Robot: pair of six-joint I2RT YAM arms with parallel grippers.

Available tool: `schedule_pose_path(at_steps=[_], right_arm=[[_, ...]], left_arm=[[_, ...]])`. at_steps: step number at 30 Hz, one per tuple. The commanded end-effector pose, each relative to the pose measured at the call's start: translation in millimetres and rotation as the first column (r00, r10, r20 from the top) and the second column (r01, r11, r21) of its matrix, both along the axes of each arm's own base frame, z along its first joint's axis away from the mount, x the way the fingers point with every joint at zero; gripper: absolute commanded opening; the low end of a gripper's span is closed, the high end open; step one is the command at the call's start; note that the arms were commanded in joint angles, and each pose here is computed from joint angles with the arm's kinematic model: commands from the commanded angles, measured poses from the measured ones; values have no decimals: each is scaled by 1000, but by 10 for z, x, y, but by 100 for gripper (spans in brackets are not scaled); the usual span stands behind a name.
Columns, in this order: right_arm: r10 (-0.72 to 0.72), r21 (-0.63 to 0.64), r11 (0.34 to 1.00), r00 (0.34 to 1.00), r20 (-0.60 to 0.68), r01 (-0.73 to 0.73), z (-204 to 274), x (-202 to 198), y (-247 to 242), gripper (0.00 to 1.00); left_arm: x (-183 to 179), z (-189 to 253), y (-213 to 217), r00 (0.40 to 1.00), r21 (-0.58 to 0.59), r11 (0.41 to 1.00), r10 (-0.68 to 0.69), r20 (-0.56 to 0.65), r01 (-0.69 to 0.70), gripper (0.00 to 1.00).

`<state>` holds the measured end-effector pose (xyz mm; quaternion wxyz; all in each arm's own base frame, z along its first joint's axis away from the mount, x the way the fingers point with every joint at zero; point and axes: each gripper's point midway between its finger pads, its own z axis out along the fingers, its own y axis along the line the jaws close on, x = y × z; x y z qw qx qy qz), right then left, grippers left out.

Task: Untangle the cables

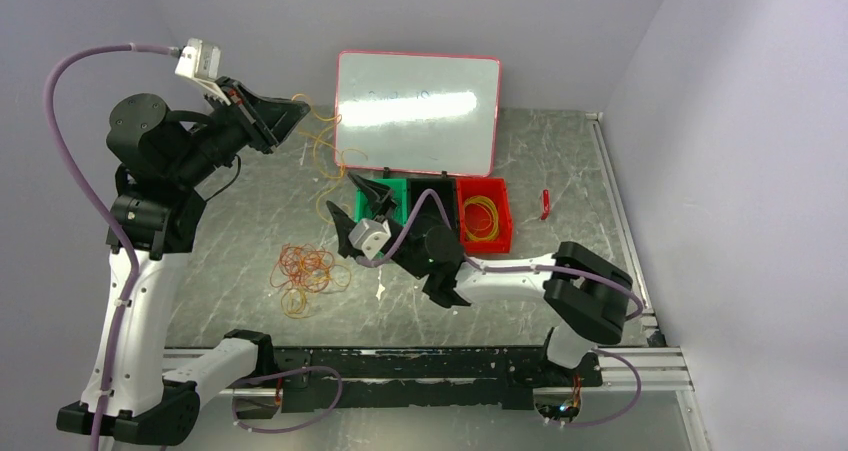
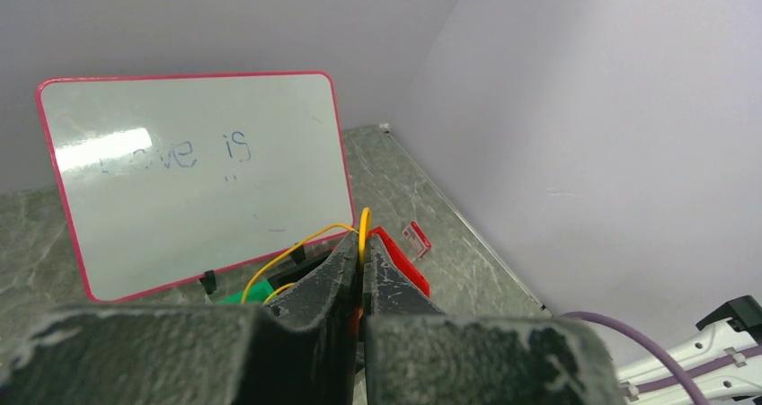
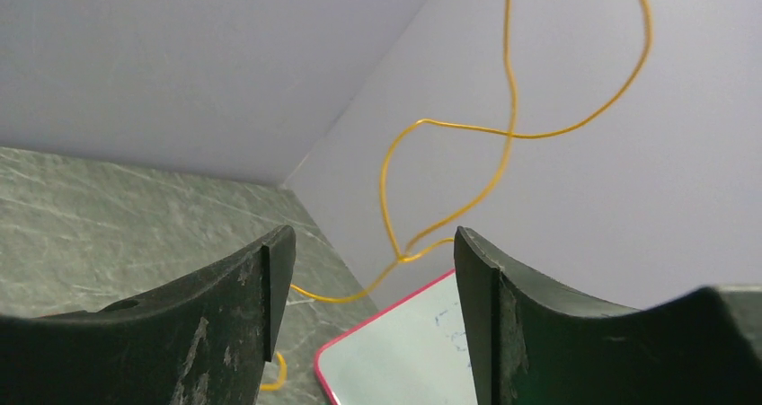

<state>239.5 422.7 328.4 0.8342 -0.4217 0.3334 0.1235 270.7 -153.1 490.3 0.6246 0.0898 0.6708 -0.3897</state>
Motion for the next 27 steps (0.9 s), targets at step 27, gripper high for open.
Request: schedule_pose_path(at_steps=[27], right_arm=[[-93, 169, 982, 995, 46, 84, 72, 400, 143, 54]], left_arm=[[-176, 262, 21, 998, -36, 999, 4, 70, -2, 7]])
